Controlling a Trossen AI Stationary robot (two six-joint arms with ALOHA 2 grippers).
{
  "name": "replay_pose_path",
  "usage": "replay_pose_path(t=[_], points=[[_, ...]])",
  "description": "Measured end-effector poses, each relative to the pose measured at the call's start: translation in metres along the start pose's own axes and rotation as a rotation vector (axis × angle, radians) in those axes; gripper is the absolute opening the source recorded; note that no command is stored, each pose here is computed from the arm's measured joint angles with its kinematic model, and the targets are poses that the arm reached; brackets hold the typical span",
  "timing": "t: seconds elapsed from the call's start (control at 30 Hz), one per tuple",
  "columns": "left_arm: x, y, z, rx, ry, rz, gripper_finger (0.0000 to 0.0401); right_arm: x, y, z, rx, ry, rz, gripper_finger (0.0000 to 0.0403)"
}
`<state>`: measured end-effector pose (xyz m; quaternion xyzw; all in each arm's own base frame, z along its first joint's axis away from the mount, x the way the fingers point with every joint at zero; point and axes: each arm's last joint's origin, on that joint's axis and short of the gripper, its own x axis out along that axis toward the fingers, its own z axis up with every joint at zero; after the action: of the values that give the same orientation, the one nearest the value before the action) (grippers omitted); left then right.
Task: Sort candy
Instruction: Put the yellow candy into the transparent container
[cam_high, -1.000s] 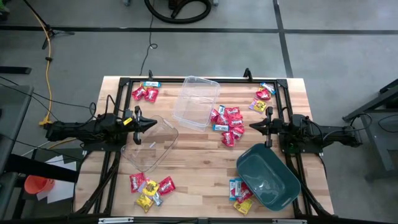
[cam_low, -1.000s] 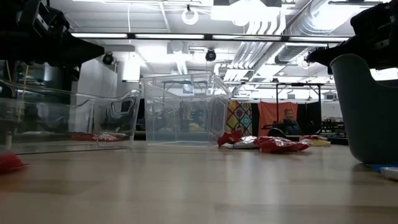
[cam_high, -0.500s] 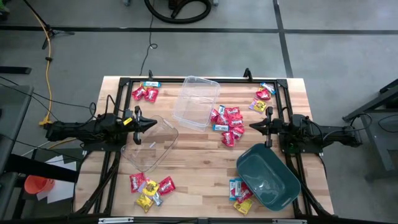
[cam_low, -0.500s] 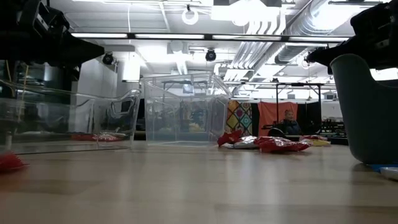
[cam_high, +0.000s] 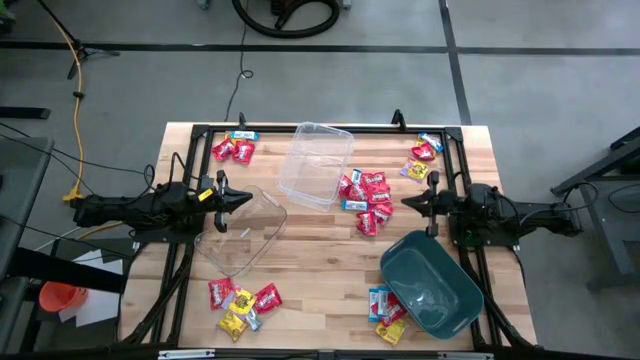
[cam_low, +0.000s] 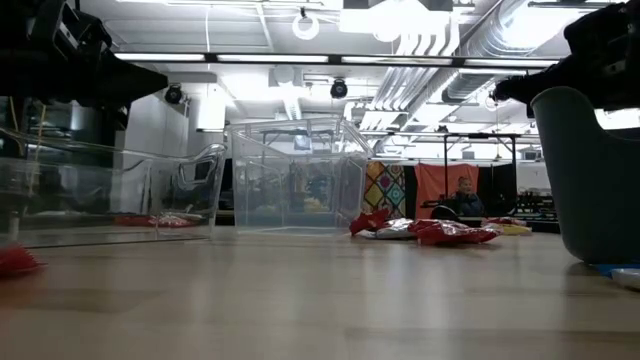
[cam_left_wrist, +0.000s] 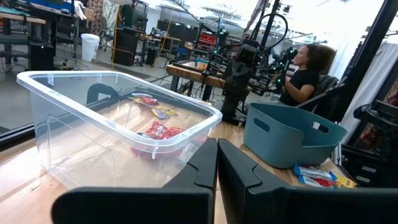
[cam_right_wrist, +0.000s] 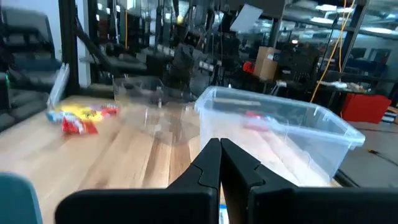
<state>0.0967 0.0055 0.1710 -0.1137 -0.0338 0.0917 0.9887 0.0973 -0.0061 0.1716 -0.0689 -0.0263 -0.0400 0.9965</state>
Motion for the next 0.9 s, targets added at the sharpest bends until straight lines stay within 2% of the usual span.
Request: replay_pose_path(t=[0.07,0.17,0.27,0.33,0.37,0.47,0.53,0.63,0.73,0.9], points=[[0.0,0.0,0.0,0.0,0.0,0.0,0.0001,0.0,0.0,0.008,0.088,-0.084,0.031,0.0],[0.0,0.0,0.0,-0.001,-0.003,-0.001,0.0001,-0.004,-0.002,0.028,0.161,-0.294,0.06,0.0],[0.0,0.0,0.001,-0.003,-0.014,-0.003,0.0001,-0.012,-0.004,0.047,0.15,-0.517,0.05,0.0],[0.0,0.0,0.002,-0.004,-0.02,-0.005,0.0001,-0.014,-0.006,0.054,0.134,-0.585,0.01,0.0],[0.0,0.0,0.002,-0.004,-0.021,-0.005,0.0001,-0.013,-0.008,0.055,0.128,-0.577,-0.047,0.0],[0.0,-0.001,0.002,-0.004,-0.023,-0.005,0.0001,-0.007,-0.02,0.065,0.211,-0.469,-0.374,0.0],[0.0,-0.001,0.003,-0.002,-0.031,-0.007,0.0001,0.001,-0.028,0.074,0.24,-0.312,-0.558,0.0],[0.0,-0.001,0.007,0.015,-0.071,-0.002,0.0001,0.015,-0.038,0.089,0.205,-0.003,-0.652,0.0],[-0.001,-0.001,0.012,0.007,-0.134,0.029,0.0001,0.027,-0.05,0.101,0.223,0.282,-0.737,0.0006],[-0.002,0.0,0.018,-0.011,-0.204,0.087,0.0002,0.041,-0.072,0.097,0.253,0.646,-0.89,0.0056]])
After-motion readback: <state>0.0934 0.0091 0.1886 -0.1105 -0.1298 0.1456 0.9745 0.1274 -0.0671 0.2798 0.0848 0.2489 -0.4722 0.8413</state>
